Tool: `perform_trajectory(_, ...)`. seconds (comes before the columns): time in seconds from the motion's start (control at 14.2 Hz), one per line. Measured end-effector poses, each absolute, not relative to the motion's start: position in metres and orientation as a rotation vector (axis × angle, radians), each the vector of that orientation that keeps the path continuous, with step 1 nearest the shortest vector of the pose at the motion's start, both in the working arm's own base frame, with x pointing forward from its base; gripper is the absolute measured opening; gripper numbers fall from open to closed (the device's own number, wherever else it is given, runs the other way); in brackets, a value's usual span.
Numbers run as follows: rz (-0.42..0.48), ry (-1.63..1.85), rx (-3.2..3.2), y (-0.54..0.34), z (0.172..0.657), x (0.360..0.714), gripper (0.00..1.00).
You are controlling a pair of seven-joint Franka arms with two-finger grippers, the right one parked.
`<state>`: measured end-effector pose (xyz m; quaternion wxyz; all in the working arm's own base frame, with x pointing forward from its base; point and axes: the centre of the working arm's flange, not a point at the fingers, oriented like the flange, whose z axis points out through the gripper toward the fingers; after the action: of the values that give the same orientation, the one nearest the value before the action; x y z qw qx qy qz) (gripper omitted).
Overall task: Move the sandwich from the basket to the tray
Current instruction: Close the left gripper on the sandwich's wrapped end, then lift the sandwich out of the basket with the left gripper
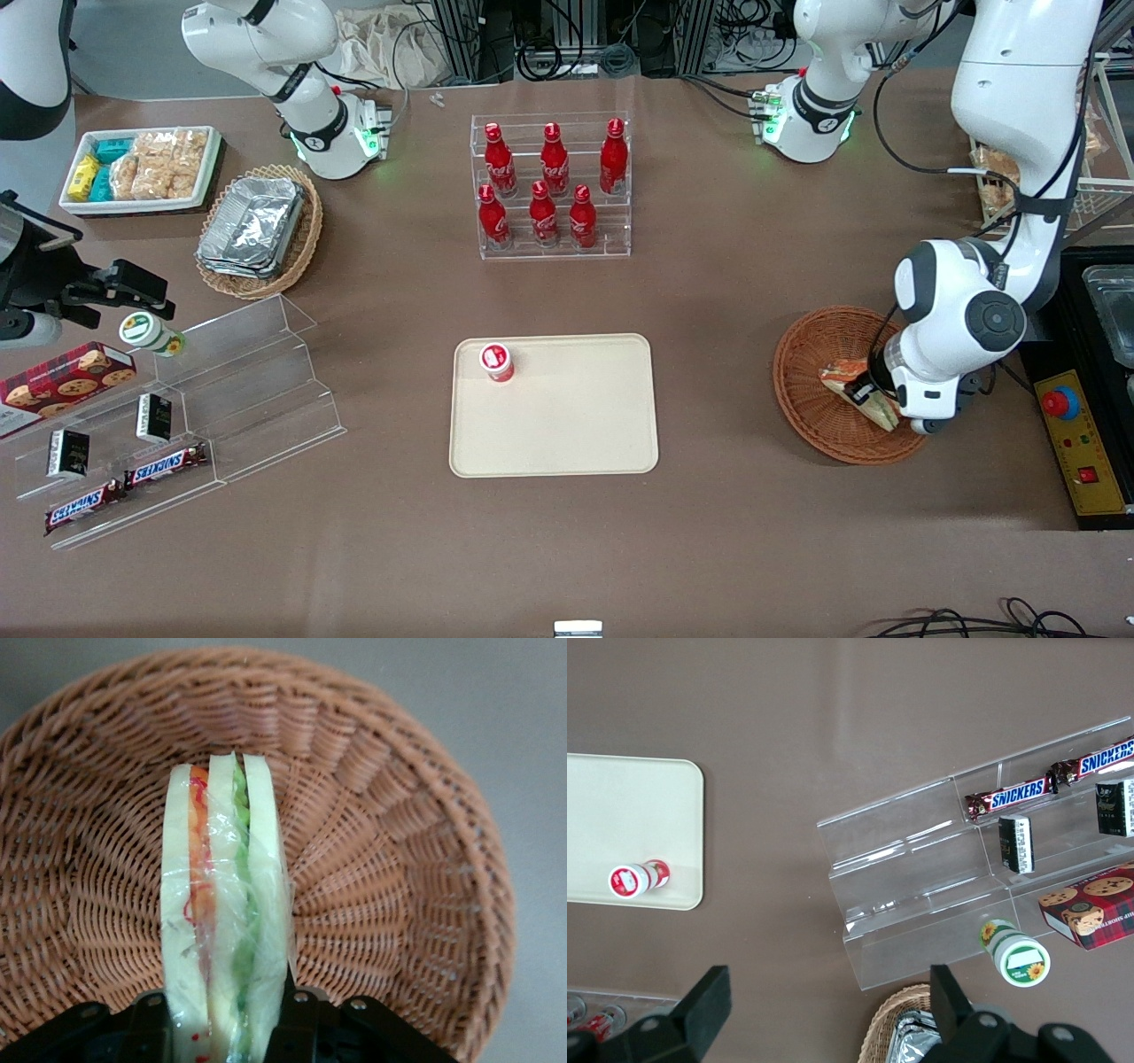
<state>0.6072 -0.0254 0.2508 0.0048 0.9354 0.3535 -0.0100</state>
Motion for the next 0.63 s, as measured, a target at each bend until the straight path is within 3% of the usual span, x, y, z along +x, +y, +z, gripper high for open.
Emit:
perform_trajectory(0.14,-0.024,1.116,2.926,-0.025,0.263,0.614,0.34)
perform_trajectory(0.28,-0.09,1.124,2.944,-0.025,0.29,0.622,0.3)
perform_trajectory(0.42,-0.177,1.133,2.967,-0.024,0.339,0.632,0.2)
perform_trajectory(0.63,-0.241,1.127,2.987,-0.028,0.437,0.642,0.2)
